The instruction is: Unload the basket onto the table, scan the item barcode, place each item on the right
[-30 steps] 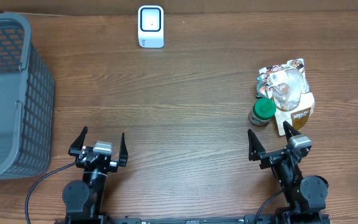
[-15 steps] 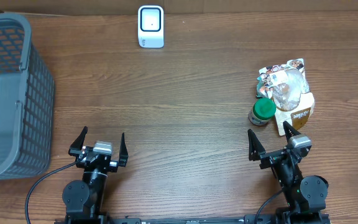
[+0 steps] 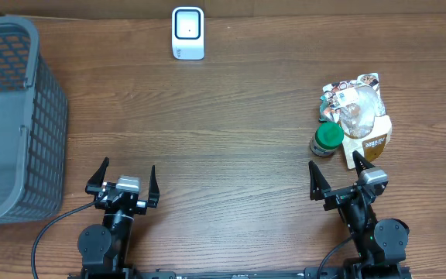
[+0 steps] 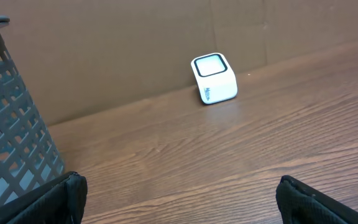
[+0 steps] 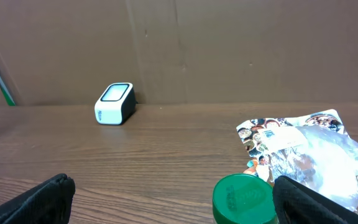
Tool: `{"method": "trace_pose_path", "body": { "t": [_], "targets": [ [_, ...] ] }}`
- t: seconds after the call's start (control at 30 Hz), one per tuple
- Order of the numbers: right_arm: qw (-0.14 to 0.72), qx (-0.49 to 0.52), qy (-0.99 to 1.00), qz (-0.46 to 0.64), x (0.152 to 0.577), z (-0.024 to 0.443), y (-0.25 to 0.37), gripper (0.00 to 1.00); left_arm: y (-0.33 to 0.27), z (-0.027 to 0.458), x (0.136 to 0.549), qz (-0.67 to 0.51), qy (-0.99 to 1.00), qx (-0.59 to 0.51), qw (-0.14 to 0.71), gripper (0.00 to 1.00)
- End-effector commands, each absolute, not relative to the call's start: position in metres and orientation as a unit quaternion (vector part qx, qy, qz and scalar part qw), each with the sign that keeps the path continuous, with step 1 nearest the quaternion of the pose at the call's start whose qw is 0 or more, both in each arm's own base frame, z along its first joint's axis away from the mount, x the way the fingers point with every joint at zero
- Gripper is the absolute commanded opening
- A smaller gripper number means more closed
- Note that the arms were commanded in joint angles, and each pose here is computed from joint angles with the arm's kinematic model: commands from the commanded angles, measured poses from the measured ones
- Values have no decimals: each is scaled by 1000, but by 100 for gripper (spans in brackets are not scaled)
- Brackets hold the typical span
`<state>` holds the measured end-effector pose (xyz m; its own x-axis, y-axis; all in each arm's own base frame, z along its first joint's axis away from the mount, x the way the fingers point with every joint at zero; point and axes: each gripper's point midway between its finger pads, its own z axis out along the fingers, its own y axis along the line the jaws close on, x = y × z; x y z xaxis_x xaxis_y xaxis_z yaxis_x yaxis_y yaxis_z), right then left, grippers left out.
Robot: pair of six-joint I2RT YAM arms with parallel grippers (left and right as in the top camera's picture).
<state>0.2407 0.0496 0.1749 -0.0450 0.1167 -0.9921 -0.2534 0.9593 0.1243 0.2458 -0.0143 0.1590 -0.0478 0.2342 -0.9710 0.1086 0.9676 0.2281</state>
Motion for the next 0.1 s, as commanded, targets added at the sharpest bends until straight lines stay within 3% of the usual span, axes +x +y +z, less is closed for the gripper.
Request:
{"method": "trace_pose_path", "body": {
  "t": [0.0,0.07],
  "targets": [
    [692,-45,709,131,241,173,48,100,-16,159,245,39,720,118,683,99],
    [692,-45,709,131,241,173,48,100,-16,159,245,39,720,118,683,100]
  ]
}}
